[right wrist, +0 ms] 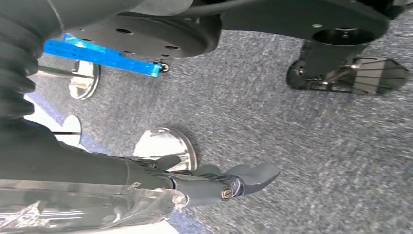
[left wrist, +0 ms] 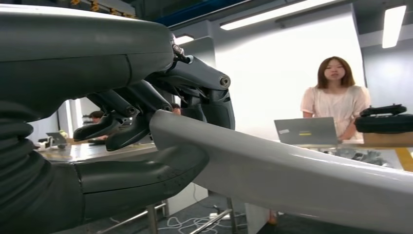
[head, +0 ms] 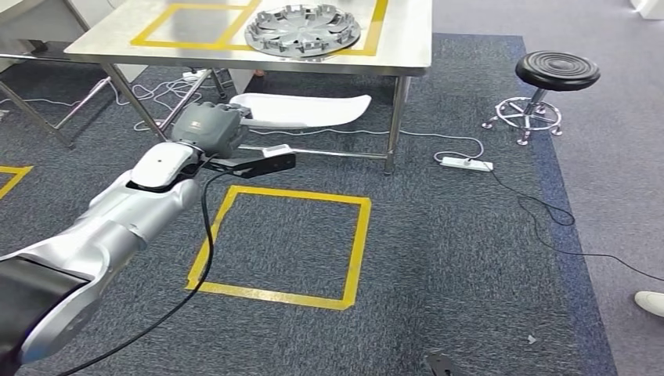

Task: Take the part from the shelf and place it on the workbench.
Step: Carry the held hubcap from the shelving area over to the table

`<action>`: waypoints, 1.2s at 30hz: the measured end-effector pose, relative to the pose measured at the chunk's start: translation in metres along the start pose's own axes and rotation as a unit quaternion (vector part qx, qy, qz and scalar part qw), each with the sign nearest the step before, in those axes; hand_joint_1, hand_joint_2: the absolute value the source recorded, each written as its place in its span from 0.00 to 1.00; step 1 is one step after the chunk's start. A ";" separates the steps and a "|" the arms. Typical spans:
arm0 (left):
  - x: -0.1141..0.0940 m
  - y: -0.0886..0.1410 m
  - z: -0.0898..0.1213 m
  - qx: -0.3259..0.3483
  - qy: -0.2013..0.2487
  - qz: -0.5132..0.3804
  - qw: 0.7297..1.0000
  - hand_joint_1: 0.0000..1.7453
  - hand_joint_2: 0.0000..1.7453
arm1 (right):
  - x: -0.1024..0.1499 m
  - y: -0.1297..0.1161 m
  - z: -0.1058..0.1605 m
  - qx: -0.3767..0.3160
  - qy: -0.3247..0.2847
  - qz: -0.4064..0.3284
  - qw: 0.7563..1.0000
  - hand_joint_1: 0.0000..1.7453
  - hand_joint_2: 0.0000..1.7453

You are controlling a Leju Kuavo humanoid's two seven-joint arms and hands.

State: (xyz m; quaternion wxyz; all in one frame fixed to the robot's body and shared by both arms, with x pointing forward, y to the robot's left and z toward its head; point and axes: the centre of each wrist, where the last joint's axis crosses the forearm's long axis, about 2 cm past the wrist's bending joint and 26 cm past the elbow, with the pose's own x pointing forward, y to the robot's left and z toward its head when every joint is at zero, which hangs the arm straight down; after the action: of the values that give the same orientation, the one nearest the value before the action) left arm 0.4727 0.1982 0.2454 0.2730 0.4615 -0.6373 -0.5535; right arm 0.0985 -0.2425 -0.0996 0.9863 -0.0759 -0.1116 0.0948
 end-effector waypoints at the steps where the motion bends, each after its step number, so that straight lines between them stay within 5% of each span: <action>1: 0.000 0.000 0.000 0.000 0.000 0.000 1.000 1.00 1.00 | 0.000 0.000 0.000 0.000 -0.001 0.000 1.000 0.00 1.00; 36: 0.000 -0.006 0.004 -0.008 0.002 0.002 1.000 1.00 1.00 | 0.002 -0.001 0.000 -0.001 -0.003 0.001 1.000 0.00 1.00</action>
State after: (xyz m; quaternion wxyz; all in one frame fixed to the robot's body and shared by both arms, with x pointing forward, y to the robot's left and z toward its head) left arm 0.4709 0.2002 0.2389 0.2789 0.4590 -0.6330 -0.5575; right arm 0.1004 -0.2430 -0.0992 0.9859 -0.0768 -0.1142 0.0953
